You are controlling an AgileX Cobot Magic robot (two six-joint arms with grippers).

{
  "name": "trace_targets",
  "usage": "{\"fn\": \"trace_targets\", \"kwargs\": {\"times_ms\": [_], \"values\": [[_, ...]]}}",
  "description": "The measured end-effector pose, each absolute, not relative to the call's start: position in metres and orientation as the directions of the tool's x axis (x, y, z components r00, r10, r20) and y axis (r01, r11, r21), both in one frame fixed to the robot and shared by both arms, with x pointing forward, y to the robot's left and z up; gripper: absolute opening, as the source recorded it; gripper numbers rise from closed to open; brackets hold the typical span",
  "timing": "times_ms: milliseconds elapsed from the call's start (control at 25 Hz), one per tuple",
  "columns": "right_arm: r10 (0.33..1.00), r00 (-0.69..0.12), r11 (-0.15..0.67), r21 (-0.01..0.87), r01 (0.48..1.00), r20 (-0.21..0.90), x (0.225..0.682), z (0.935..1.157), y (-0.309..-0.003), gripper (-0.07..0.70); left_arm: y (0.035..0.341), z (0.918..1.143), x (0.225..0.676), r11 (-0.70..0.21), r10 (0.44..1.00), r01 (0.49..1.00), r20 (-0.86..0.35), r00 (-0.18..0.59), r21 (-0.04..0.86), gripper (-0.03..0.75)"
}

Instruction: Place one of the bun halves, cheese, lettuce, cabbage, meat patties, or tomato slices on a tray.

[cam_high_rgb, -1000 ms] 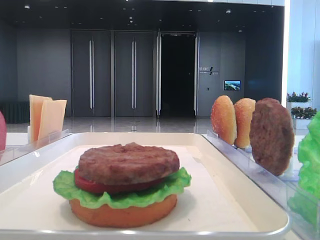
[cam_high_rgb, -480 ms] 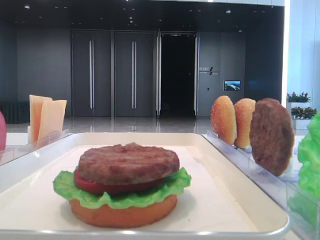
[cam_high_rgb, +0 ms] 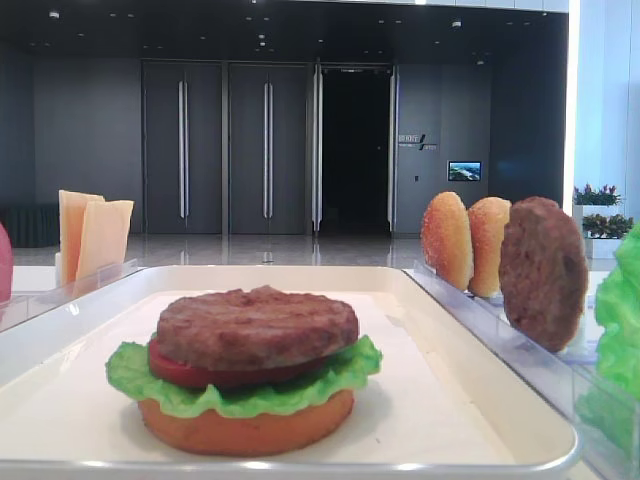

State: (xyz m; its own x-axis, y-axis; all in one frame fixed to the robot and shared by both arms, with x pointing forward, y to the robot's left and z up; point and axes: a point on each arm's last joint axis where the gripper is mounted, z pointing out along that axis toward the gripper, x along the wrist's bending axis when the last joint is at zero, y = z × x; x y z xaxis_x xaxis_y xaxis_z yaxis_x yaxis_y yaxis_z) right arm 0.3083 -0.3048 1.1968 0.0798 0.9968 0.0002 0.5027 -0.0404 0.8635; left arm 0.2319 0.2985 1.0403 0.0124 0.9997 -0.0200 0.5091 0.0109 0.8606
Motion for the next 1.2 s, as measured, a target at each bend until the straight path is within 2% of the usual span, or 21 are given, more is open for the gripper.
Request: {"fn": "trace_targets", "kwargs": {"times_ms": [360,560,800,920,1080,1200], "values": [[0.996,0.082,-0.016,0.914,0.406,-0.019,0.254,1.146,-0.306,0.577,0.299,1.04,0.232,0.011,1.0,0.509,-0.02,0.012,0.861,0.433],[0.997,0.081,-0.015,0.919,0.394,-0.018,0.238,1.116,-0.306,0.577,0.299,1.04,0.232,0.011,1.0,0.509,-0.02,0.012,0.861,0.433],[0.998,0.061,-0.002,0.935,0.355,-0.021,0.22,1.096,-0.305,0.577,0.299,1.04,0.232,0.011,1.0,0.509,-0.02,0.012,0.861,0.433],[0.999,0.045,0.006,0.933,0.359,-0.024,0.217,1.084,-0.303,0.577,0.299,1.04,0.232,0.011,1.0,0.509,-0.02,0.012,0.861,0.433],[0.999,0.037,0.006,0.908,0.419,-0.024,0.219,1.073,-0.303,0.577,0.299,1.04,0.232,0.011,1.0,0.509,-0.02,0.012,0.861,0.433],[0.999,0.037,0.007,0.898,0.439,-0.026,0.219,1.069,-0.303,0.577,0.299,1.04,0.232,0.011,1.0,0.509,-0.02,0.012,0.861,0.433]]}}
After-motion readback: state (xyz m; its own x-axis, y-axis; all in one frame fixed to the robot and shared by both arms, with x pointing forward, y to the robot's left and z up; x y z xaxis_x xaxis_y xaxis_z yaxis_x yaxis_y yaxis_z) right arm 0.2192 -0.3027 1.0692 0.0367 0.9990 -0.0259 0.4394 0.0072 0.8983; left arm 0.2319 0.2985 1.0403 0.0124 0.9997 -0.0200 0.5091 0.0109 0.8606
